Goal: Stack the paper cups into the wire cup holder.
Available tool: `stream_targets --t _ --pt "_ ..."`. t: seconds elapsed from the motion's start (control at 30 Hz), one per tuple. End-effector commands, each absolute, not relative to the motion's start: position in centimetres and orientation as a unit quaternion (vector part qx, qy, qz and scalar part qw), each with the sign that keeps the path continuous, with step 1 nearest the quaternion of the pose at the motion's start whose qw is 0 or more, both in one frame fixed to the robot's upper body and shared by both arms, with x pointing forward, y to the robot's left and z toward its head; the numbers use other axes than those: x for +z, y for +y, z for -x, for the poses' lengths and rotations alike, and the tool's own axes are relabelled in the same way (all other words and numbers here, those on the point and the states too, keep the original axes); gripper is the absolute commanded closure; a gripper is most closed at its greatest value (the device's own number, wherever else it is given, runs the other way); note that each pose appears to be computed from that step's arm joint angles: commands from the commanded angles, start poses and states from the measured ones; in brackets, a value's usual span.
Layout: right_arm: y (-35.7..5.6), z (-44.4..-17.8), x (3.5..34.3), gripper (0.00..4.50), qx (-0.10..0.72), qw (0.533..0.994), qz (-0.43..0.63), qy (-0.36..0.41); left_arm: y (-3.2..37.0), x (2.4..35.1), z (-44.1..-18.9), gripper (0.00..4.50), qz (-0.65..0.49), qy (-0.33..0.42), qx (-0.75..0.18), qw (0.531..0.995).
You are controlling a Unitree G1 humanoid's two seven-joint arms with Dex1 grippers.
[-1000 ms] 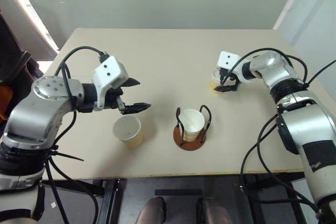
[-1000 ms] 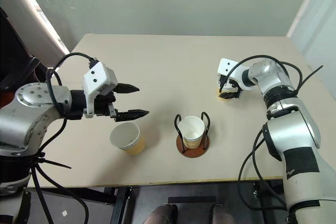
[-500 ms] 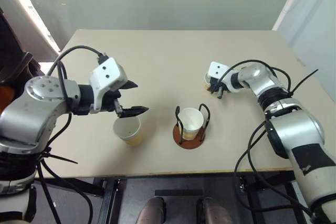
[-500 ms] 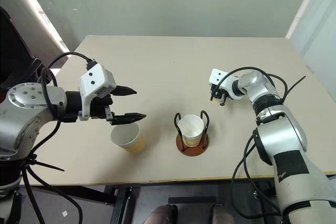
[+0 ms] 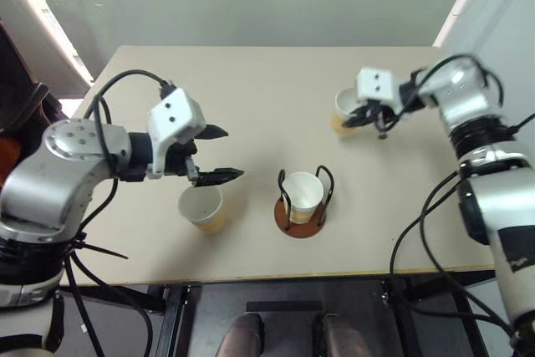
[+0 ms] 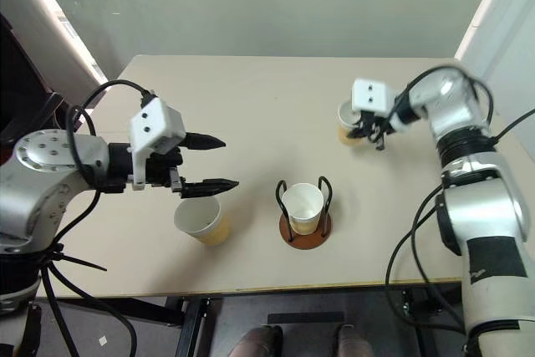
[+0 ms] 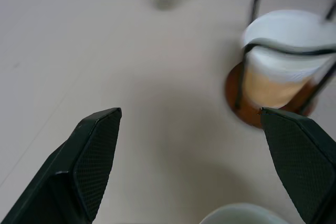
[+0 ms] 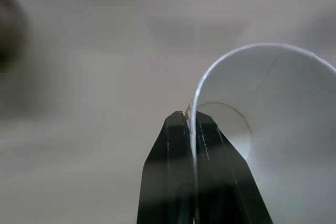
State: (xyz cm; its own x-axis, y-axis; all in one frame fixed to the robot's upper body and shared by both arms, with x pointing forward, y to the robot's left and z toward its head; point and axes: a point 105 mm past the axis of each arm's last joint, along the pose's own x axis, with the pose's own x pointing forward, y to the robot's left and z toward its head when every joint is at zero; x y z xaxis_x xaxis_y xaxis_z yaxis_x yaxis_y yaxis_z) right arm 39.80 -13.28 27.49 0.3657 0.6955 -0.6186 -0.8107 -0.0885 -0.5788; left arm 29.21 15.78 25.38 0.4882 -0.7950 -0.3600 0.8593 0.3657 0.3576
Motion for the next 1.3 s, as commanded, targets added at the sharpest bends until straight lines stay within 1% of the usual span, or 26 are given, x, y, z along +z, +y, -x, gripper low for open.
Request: stream_targets --t 0.03,0.07,0.13,0.2,0.27,0.37,0.47,0.6,0.7,0.9,1.3 --pt "-11.1 -35.9 31.7 4.46 0.605 0.617 0.502 -0.023 16.3 27.7 -26.8 0.0 -0.261 0.028 -0.549 0.794" --pt "-10.7 -35.3 31.7 4.46 0.61 0.608 0.508 -0.029 16.4 27.7 -26.4 0.0 -0.26 0.031 -0.559 0.787" --pt "-9.5 -33.5 31.3 4.46 0.631 0.577 0.517 -0.045 17.0 27.4 -26.4 0.0 -0.269 0.043 -0.559 0.783" --pt "-8.7 -32.2 31.0 4.46 0.648 0.556 0.518 -0.05 17.2 27.0 -26.4 0.0 -0.27 0.051 -0.56 0.782" --pt "-8.2 -31.3 30.4 4.46 0.658 0.539 0.524 -0.048 17.2 26.5 -26.4 0.0 -0.268 0.057 -0.561 0.781" --pt "-7.4 -29.9 29.4 4.46 0.673 0.5 0.542 -0.053 17.4 25.9 -26.4 0.0 -0.266 0.066 -0.554 0.786" --pt "-6.5 -28.3 29.4 4.46 0.697 0.475 0.533 -0.065 17.5 25.7 -26.5 0.0 -0.267 0.068 -0.548 0.79" --pt "-6.1 -26.9 28.8 4.46 0.725 0.443 0.523 -0.059 17.8 25.5 -26.7 0.0 -0.27 0.072 -0.54 0.793" --pt "-5.8 -26.9 28.3 4.46 0.722 0.429 0.54 -0.056 18.0 25.5 -27.0 0.0 -0.274 0.072 -0.531 0.799" --pt "-6.2 -28.0 27.6 4.46 0.712 0.425 0.557 -0.044 17.9 25.4 -26.8 0.0 -0.271 0.072 -0.525 0.803" --pt "-5.8 -28.3 27.2 4.46 0.735 0.431 0.523 -0.028 17.5 26.4 -25.5 0.0 -0.276 0.062 -0.529 0.8"
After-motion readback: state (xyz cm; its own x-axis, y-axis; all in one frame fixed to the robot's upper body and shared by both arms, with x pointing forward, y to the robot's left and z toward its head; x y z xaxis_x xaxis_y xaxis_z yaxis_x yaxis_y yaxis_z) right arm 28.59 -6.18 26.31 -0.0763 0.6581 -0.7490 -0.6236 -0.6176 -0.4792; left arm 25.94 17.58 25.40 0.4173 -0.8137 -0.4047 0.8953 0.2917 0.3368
